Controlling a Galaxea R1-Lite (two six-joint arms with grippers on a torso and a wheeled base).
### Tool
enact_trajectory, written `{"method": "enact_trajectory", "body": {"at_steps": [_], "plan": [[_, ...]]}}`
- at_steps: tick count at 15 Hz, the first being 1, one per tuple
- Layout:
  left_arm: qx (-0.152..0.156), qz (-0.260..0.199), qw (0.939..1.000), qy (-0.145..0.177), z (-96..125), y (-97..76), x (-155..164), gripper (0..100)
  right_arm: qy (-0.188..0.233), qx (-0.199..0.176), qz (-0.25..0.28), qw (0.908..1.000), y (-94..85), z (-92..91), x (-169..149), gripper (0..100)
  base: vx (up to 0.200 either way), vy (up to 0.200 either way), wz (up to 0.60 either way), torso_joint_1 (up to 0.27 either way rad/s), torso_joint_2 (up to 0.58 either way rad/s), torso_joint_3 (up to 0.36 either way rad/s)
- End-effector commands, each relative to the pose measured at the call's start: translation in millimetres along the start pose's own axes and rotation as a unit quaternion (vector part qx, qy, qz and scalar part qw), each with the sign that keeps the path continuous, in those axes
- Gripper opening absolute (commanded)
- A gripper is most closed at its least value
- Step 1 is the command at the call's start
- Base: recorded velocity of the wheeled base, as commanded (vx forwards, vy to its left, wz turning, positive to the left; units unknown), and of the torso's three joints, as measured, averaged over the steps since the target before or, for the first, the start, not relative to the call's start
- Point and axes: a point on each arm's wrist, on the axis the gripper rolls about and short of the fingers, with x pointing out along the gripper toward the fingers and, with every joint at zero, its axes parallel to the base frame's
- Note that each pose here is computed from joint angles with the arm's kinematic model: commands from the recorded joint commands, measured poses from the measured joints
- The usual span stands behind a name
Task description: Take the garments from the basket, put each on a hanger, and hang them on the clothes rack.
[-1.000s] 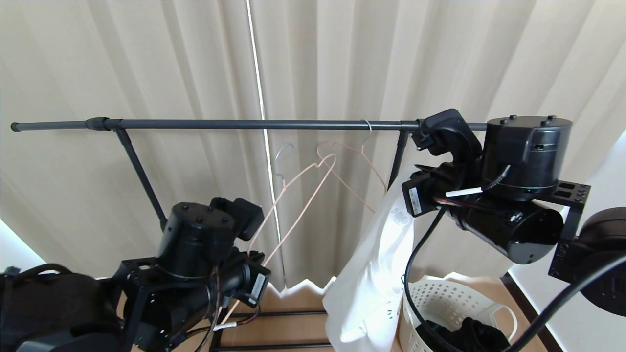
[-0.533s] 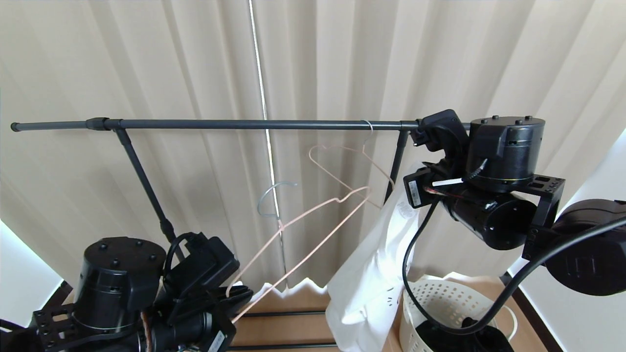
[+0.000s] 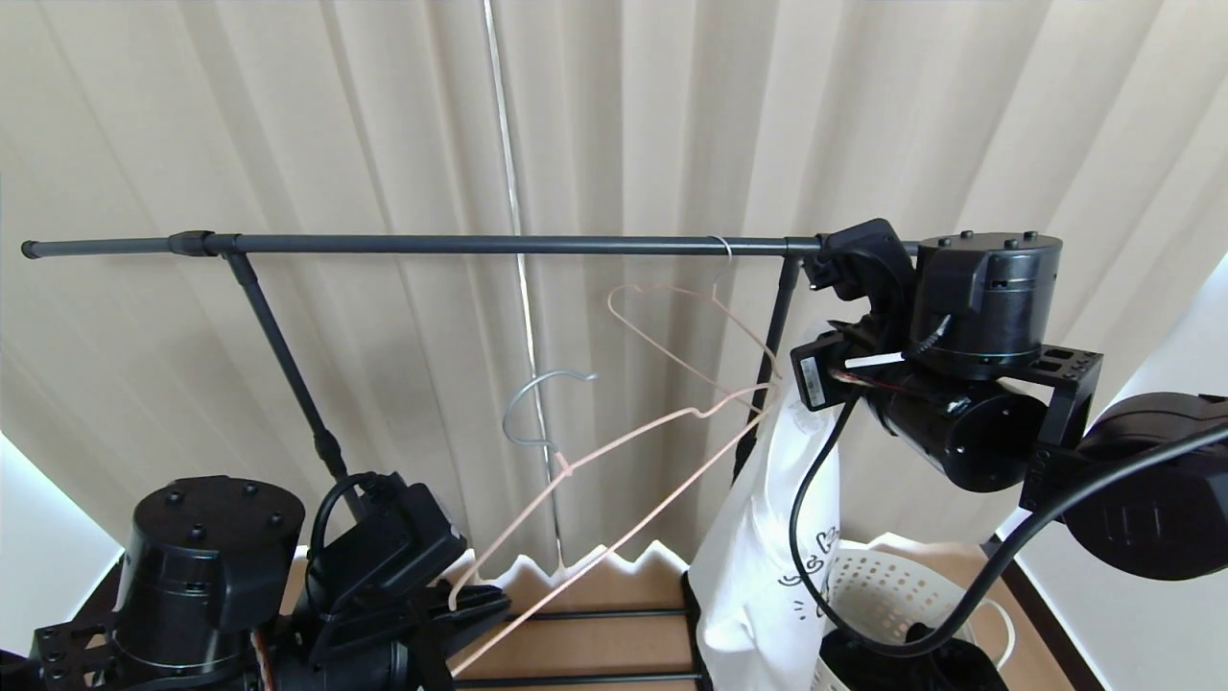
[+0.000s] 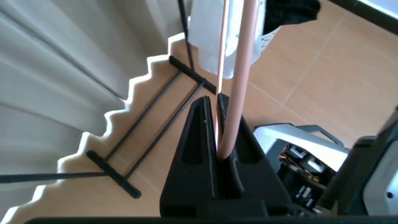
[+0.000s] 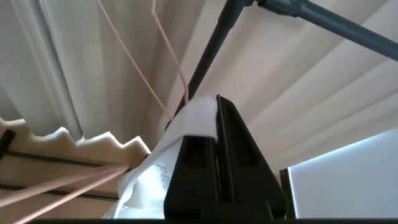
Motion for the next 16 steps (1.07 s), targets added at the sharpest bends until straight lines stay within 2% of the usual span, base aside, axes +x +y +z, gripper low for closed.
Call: {"method": "enact_trajectory", "body": {"at_steps": [1,5,10,16], "plan": [[-0.001,-0.015,0.9999,-0.003,-1,-2.1,-1,0,0.000,-0.001,0.001,1.0000,0.9,-0.3,0,0,0.000,0.000,0.00,0.000,0.00,0.000],[-0.005,-0.029,0.9996,-0.002,-1,-4.2,2,0,0.001,-0.004,0.010,0.9999,5.7,-1.8,-4,0,0.000,0.000,0.00,0.000,0.00,0.000],[-0.060,-0.030,0.9974,-0.025,9,-4.6,16,0,0.007,-0.019,0.031,0.9993,21.3,-8.9,-12,0,0.000,0.000,0.00,0.000,0.00,0.000],[-0.061,-0.008,0.9976,-0.033,13,-4.6,27,0,-0.008,-0.018,0.035,0.9992,37.1,-10.2,-25,0,0.000,0.000,0.00,0.000,0.00,0.000]]}}
